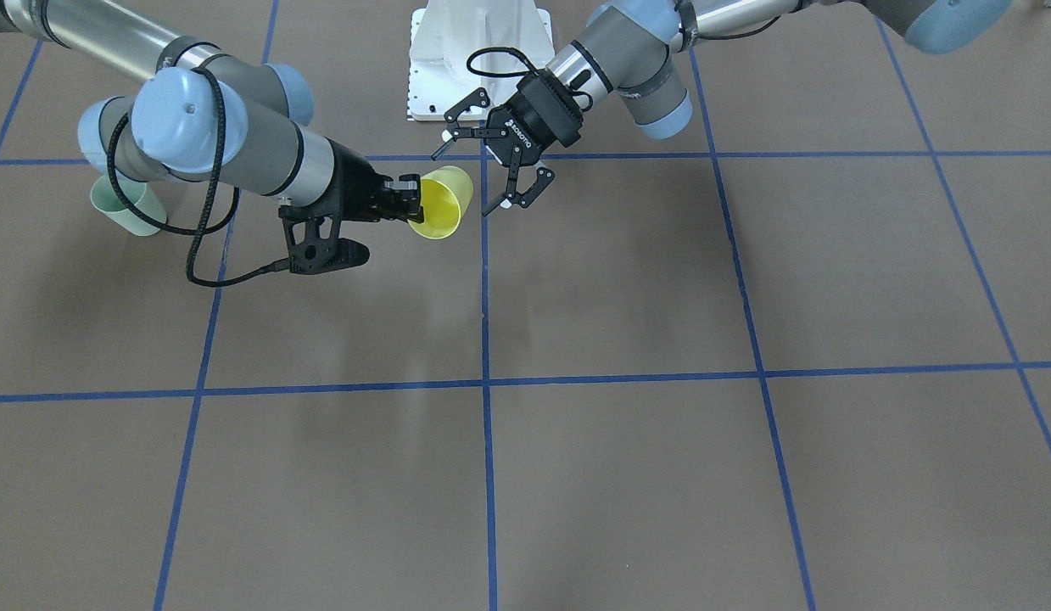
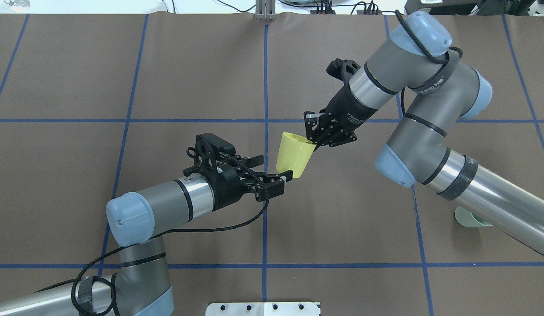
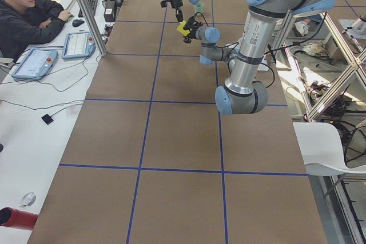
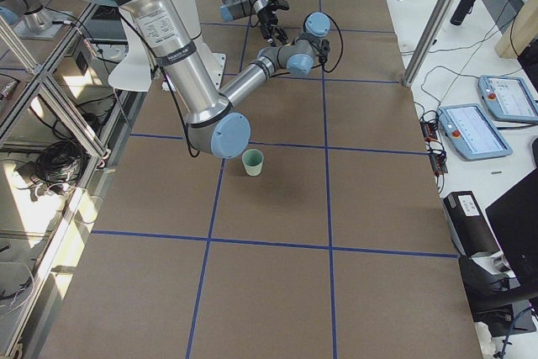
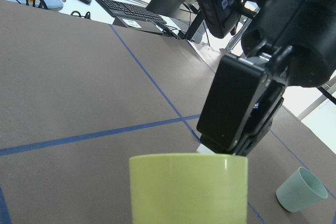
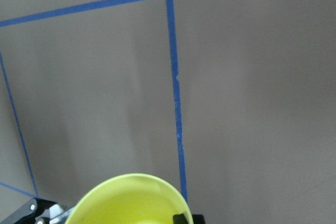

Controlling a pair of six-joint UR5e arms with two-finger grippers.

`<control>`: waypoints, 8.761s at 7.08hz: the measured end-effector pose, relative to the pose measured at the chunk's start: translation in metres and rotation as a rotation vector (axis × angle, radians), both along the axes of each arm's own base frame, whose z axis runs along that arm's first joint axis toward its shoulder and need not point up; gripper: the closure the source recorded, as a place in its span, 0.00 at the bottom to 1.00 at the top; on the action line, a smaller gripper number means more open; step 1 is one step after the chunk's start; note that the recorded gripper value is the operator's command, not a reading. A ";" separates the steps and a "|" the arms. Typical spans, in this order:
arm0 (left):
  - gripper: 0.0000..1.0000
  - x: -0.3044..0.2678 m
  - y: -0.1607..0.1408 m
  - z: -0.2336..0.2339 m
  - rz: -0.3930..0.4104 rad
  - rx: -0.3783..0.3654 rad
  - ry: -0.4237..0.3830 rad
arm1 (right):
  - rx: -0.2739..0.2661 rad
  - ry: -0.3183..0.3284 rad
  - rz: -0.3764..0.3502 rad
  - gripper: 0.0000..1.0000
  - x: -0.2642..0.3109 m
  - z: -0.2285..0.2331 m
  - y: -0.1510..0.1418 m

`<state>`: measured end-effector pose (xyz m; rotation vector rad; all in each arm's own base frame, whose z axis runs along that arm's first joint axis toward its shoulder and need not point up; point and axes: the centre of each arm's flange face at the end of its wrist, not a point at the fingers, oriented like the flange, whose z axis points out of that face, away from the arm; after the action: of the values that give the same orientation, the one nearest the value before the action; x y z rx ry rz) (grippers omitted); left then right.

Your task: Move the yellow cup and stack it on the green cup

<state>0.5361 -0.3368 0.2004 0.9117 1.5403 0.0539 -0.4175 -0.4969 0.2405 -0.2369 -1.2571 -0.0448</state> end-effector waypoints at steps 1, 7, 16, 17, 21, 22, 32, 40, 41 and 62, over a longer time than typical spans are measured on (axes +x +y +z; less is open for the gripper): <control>0.00 -0.003 -0.001 0.009 -0.013 -0.007 -0.011 | 0.035 0.015 0.050 1.00 0.020 0.013 -0.017; 0.00 -0.096 0.002 0.065 -0.135 -0.094 -0.258 | 0.451 0.321 0.585 1.00 0.173 0.090 0.002; 0.00 -0.166 -0.072 0.115 -0.184 -0.237 -0.514 | 0.572 0.477 0.501 1.00 0.284 0.226 0.195; 0.00 -0.167 -0.073 0.117 -0.187 -0.240 -0.517 | 0.566 0.489 0.455 1.00 0.277 0.237 0.204; 0.00 -0.164 -0.078 0.126 -0.186 -0.249 -0.530 | 0.558 0.506 0.381 1.00 0.261 0.258 0.215; 0.00 -0.163 -0.079 0.130 -0.185 -0.252 -0.535 | 0.559 0.503 0.379 1.00 0.260 0.257 0.215; 0.00 -0.161 -0.082 0.136 -0.187 -0.262 -0.539 | 0.564 0.496 0.352 0.04 0.243 0.265 0.214; 0.00 -0.245 -0.152 0.179 -0.069 -0.324 -0.638 | 0.516 0.468 0.292 0.00 0.262 0.272 0.180; 0.00 -0.279 -0.177 0.200 -0.045 -0.317 -0.737 | 0.549 0.503 0.251 0.00 0.275 0.276 0.156; 0.00 -0.614 -0.143 0.413 0.290 -0.636 -0.886 | 0.200 0.402 0.094 0.00 0.460 0.367 0.042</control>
<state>-0.0781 -0.4793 0.6135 0.0924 0.7518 0.1443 0.0426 -0.4545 0.6070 -0.0107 -0.8552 -0.0393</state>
